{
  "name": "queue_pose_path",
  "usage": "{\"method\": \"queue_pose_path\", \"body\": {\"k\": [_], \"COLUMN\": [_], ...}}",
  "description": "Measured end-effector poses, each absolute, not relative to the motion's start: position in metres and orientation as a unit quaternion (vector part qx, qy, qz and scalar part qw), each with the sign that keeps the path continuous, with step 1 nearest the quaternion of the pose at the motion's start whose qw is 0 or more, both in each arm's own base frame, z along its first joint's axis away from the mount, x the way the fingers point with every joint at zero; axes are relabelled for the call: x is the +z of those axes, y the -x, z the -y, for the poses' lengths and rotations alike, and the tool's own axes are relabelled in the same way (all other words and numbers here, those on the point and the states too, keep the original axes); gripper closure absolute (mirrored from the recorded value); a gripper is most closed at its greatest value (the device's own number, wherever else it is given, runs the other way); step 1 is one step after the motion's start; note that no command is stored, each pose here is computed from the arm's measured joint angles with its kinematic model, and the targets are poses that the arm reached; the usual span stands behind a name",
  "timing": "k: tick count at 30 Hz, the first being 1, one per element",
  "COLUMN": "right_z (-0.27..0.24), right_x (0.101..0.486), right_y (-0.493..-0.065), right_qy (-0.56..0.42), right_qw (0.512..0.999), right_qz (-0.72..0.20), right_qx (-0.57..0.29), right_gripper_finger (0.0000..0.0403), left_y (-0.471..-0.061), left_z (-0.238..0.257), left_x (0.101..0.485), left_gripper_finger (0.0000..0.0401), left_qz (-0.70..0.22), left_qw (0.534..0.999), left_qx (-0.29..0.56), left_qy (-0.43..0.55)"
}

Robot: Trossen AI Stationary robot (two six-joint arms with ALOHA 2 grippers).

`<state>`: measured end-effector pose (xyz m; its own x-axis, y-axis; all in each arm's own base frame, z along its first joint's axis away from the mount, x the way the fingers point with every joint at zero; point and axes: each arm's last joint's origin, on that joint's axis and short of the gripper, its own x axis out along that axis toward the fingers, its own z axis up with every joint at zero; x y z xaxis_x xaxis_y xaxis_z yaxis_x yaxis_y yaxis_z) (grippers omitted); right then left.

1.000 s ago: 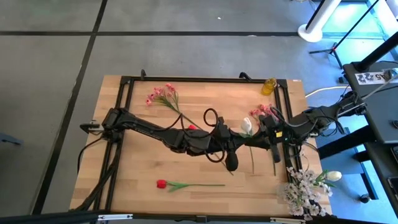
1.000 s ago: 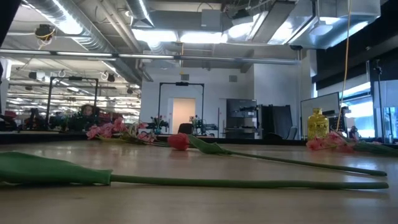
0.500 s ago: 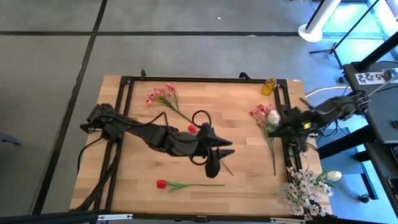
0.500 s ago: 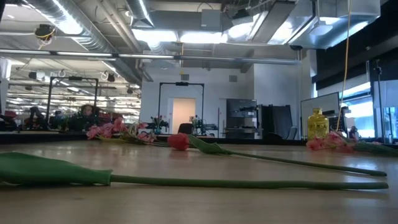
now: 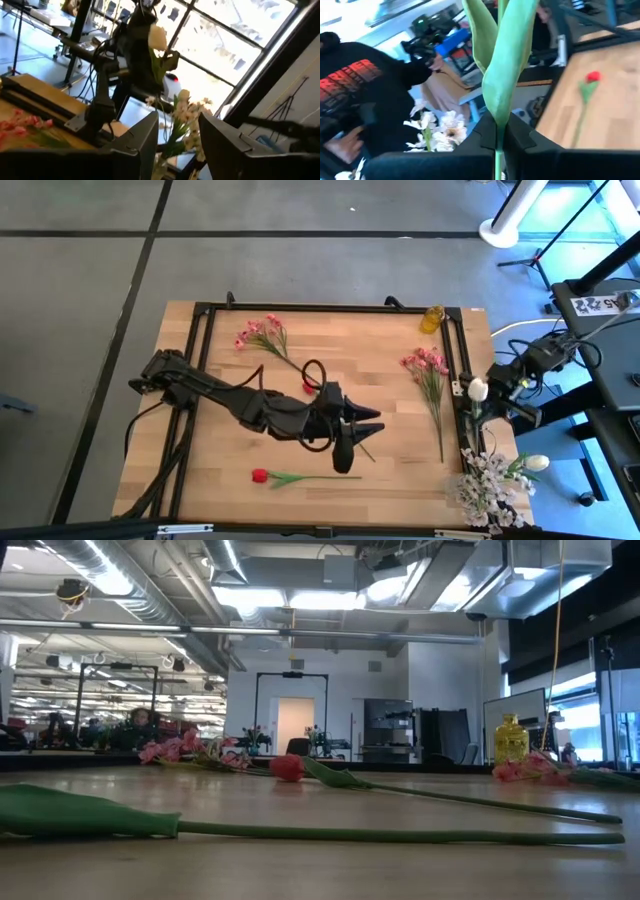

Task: Sort flowers into vase by color
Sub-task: Put the white flower into the transparent vase

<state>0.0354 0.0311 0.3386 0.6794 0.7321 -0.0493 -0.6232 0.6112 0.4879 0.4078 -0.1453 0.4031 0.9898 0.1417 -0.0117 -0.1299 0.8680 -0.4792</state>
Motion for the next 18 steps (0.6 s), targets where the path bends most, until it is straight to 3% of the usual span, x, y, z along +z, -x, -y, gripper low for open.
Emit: {"method": "queue_pose_path", "body": {"k": [7, 18], "right_z": [-0.038, -0.045], "right_x": [0.333, 0.328], "right_y": [-0.042, -0.046], "right_qy": [-0.164, -0.153], "right_qw": [0.881, 0.848], "right_qz": [-0.070, -0.039], "right_qx": [0.438, 0.506], "right_gripper_finger": [0.0395, 0.0395], "left_y": [-0.414, -0.419], "left_z": [0.125, 0.102], "left_x": [0.414, 0.420], "left_gripper_finger": [0.0263, 0.0264], "left_qz": [0.074, 0.108], "left_qw": [0.954, 0.947], "left_qx": [0.091, 0.112], "left_qy": [0.274, 0.282]}}
